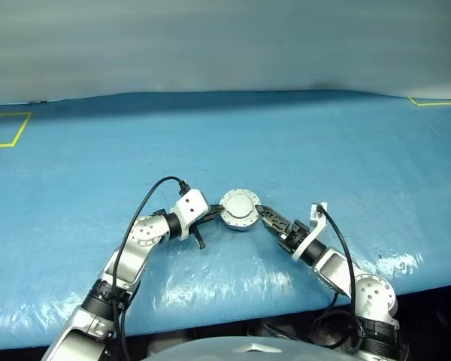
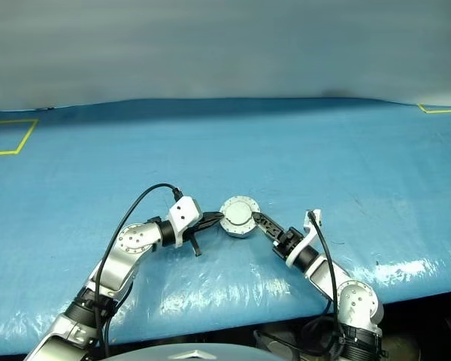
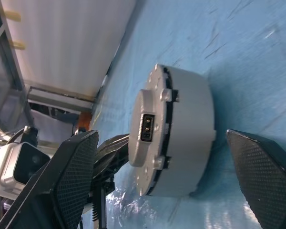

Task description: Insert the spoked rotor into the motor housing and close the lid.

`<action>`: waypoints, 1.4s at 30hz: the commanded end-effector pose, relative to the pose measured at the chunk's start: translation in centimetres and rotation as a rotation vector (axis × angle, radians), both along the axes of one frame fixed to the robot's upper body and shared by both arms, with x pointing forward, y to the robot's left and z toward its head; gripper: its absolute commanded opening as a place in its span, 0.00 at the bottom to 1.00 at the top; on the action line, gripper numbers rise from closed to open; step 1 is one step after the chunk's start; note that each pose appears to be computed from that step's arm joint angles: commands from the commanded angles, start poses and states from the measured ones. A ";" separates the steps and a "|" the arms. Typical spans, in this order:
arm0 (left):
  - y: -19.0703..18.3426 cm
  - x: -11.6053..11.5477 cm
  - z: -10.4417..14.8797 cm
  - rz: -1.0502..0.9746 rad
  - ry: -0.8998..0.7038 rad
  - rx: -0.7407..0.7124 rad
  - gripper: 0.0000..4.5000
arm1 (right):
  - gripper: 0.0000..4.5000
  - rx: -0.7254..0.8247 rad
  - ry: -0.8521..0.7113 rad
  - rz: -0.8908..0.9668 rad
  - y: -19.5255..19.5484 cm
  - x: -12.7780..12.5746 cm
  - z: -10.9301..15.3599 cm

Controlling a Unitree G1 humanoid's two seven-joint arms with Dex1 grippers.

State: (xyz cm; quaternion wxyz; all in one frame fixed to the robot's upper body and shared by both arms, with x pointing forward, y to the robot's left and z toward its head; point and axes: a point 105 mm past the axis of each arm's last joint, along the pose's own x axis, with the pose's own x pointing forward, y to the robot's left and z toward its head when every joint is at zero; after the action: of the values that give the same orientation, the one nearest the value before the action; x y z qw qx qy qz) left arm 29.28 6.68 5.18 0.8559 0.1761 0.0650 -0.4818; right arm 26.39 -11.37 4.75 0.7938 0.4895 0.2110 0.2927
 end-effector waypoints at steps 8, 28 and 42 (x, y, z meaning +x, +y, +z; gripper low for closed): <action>0.1 -0.7 -1.0 -0.009 0.031 0.038 0.00 | 0.85 0.005 -0.052 0.058 2.4 0.8 0.6; 0.3 -0.7 -0.3 -0.012 0.020 0.011 0.00 | 0.26 -0.027 -0.008 0.056 2.7 0.6 -0.8; 5.7 -1.1 6.1 0.080 0.125 -0.424 0.00 | 0.26 0.255 -0.044 -0.012 2.9 1.9 3.2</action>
State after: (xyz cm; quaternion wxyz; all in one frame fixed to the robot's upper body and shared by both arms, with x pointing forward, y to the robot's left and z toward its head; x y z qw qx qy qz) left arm 27.99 11.83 10.56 0.8773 -0.0227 0.0332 -0.4783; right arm 27.76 -9.24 4.62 0.7553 0.5586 0.2048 0.2749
